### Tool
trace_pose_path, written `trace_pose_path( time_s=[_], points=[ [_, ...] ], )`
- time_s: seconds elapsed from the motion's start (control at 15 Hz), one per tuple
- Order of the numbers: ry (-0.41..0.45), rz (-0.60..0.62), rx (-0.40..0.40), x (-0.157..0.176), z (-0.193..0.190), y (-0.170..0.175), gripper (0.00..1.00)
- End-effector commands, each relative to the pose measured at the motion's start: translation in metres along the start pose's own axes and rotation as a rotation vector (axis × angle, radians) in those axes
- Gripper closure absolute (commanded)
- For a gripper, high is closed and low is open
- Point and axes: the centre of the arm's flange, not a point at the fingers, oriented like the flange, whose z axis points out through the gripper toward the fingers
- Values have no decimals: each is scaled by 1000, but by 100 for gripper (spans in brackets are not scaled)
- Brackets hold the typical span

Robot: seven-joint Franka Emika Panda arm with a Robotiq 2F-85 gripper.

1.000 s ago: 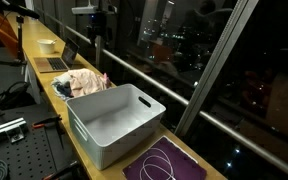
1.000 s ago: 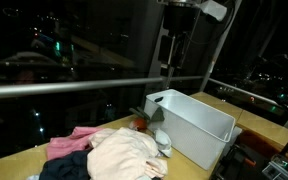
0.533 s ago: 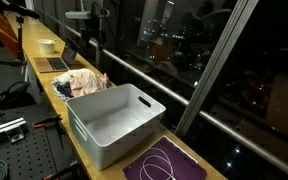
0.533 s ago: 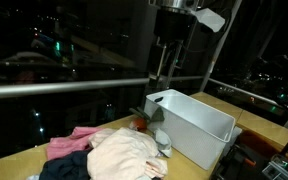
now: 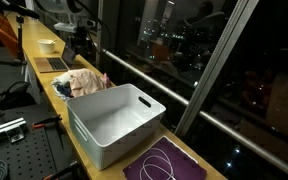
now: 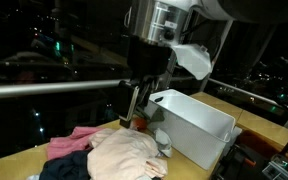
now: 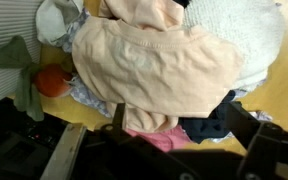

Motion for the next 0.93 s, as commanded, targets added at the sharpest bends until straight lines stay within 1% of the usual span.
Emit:
trace_pose_path(
  time_s=[0.0,0.13,0.47,0.73,0.8,0.87],
  points=[
    [12,-5,-18,3,34,-1,0],
    [9,-15,-26,8,57,-2,0],
    [0,-29,12,16,130,-18,0],
    [-42,-51,22,9,184,-17,0],
    [-48,-55,24,7,191,-15,25],
    [-53,-60,23,5,195,-14,26]
  ],
)
